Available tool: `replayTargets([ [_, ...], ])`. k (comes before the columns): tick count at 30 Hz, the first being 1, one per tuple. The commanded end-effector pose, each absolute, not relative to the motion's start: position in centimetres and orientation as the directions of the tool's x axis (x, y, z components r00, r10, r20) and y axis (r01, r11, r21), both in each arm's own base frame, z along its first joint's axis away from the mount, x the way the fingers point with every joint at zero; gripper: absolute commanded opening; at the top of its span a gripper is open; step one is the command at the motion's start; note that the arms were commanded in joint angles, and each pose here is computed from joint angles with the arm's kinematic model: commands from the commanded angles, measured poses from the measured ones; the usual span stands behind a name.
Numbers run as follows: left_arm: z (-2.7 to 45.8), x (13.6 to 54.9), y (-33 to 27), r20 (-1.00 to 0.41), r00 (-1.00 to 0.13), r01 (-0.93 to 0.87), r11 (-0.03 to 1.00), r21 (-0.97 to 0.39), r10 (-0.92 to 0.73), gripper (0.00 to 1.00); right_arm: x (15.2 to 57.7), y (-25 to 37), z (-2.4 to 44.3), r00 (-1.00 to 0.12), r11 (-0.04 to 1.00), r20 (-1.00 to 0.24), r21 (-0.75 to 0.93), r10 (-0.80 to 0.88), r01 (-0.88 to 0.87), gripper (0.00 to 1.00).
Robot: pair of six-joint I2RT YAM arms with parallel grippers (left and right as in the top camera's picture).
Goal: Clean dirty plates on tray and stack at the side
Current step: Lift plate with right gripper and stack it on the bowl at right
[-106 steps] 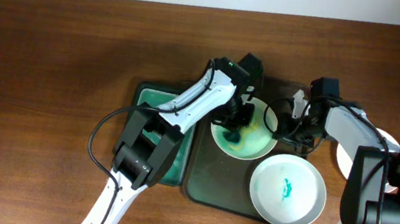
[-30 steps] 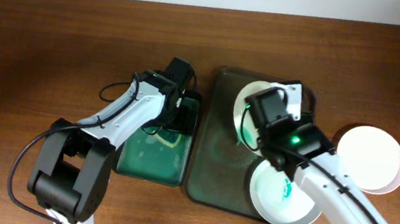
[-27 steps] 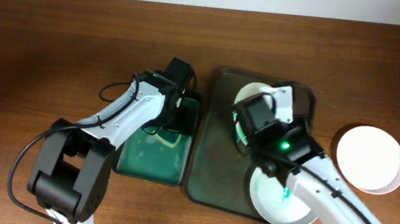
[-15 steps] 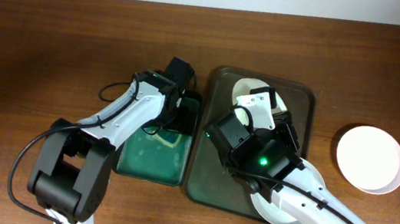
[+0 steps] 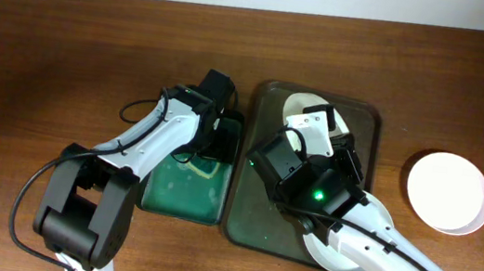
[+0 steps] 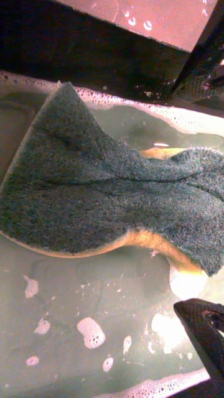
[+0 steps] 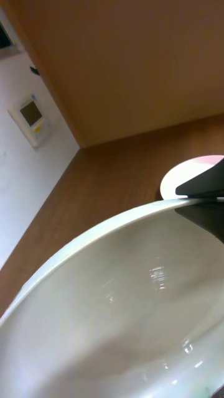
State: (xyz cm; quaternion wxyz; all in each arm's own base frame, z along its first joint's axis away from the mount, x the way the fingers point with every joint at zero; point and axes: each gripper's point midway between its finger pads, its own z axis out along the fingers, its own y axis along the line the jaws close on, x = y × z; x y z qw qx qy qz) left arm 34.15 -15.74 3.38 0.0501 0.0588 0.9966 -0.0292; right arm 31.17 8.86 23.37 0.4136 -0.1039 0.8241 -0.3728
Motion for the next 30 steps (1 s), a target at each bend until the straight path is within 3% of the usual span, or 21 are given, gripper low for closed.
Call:
replayTargets([
  [1, 3.8, 34.3, -15.6, -0.116, -0.987, 0.121, 0.991, -0.049, 0.114, 0.99, 31.6, 6.7, 27.2, -0.561, 0.642, -0.704, -0.680, -0.436, 0.354, 0.04],
  [3, 3.8, 34.3, -15.6, -0.116, -0.987, 0.121, 0.991, -0.049, 0.114, 0.99, 32.2, 8.2, 26.6, -0.572, 0.666, -0.665, -0.701, -0.480, 0.256, 0.04],
  [5, 3.8, 34.3, -15.6, -0.116, -0.987, 0.121, 0.991, -0.049, 0.114, 0.99, 32.1, 8.0, 27.0, -0.578, 0.622, -0.633, -0.740, -0.516, 0.255, 0.04],
  [7, 3.8, 34.3, -15.6, -0.116, -0.987, 0.121, 0.991, -0.049, 0.114, 0.99, 32.4, 9.9, 25.7, -0.567, 0.703, -0.653, -0.690, -0.503, 0.172, 0.04],
  [8, 3.8, 34.3, -15.6, -0.116, -0.987, 0.121, 0.991, -0.049, 0.114, 0.99, 32.2, 10.7, 25.2, -0.571, 0.690, -0.613, -0.716, -0.546, 0.109, 0.04],
  [14, 3.8, 34.3, -15.6, -0.116, -0.987, 0.121, 0.991, -0.049, 0.114, 0.99, 31.8, 9.4, 26.4, -0.571, 0.635, -0.616, -0.746, -0.542, 0.201, 0.04],
  [30, 3.8, 34.3, -15.6, -0.116, -0.987, 0.121, 0.991, -0.049, 0.114, 0.99, 32.0, 10.0, 25.6, -0.573, 0.672, -0.621, -0.723, -0.534, 0.158, 0.04],
])
